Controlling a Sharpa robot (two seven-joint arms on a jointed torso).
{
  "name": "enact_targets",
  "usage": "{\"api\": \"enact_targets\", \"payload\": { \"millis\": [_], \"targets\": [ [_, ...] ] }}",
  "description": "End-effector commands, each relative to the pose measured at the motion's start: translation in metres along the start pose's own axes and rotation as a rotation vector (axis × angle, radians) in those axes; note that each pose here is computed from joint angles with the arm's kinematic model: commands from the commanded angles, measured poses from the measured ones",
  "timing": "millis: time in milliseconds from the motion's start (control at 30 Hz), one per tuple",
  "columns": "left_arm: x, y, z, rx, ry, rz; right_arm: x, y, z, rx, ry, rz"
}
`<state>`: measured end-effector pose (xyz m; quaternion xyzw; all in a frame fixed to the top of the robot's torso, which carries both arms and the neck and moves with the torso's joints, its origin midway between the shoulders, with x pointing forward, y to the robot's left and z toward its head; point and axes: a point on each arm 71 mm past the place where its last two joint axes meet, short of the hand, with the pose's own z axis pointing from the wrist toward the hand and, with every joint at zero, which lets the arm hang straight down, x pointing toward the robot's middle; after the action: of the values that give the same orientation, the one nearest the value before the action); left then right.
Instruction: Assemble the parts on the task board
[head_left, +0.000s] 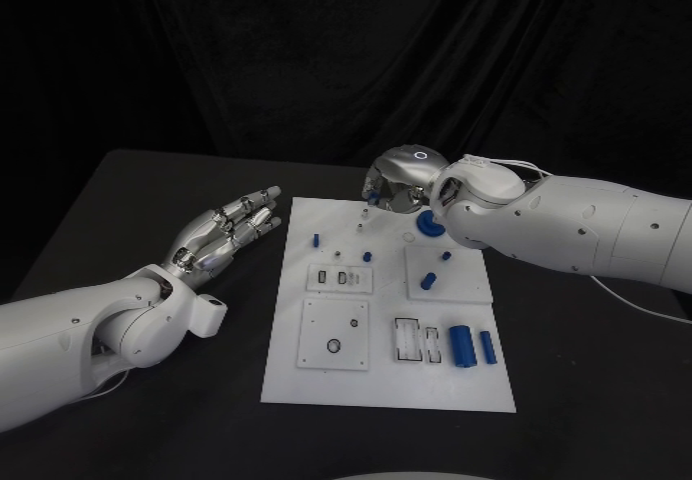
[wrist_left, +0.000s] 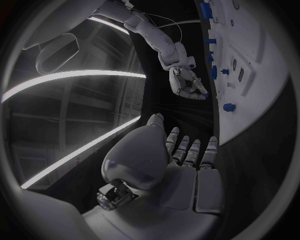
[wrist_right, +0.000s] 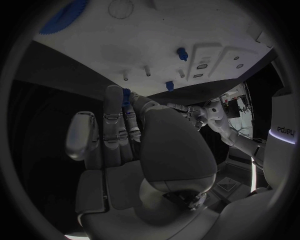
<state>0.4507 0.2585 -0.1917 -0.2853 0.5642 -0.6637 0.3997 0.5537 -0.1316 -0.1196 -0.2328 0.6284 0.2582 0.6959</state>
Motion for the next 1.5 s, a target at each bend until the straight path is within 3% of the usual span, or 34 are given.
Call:
{"api": "enact_targets", "payload": {
  "millis": [33, 1500],
  "targets": [
    [0.0009, -0.0072, 0.0006, 0.088, 0.011, -0.007, 0.001, 0.000, 0.003, -0.005, -0.010, 0.025],
    [0.0034, -0.0056, 0.0038, 0.082, 0.024, -0.016, 0.026, -0.002, 0.009, 0.034, 0.085, 0.038]
  ]
}}
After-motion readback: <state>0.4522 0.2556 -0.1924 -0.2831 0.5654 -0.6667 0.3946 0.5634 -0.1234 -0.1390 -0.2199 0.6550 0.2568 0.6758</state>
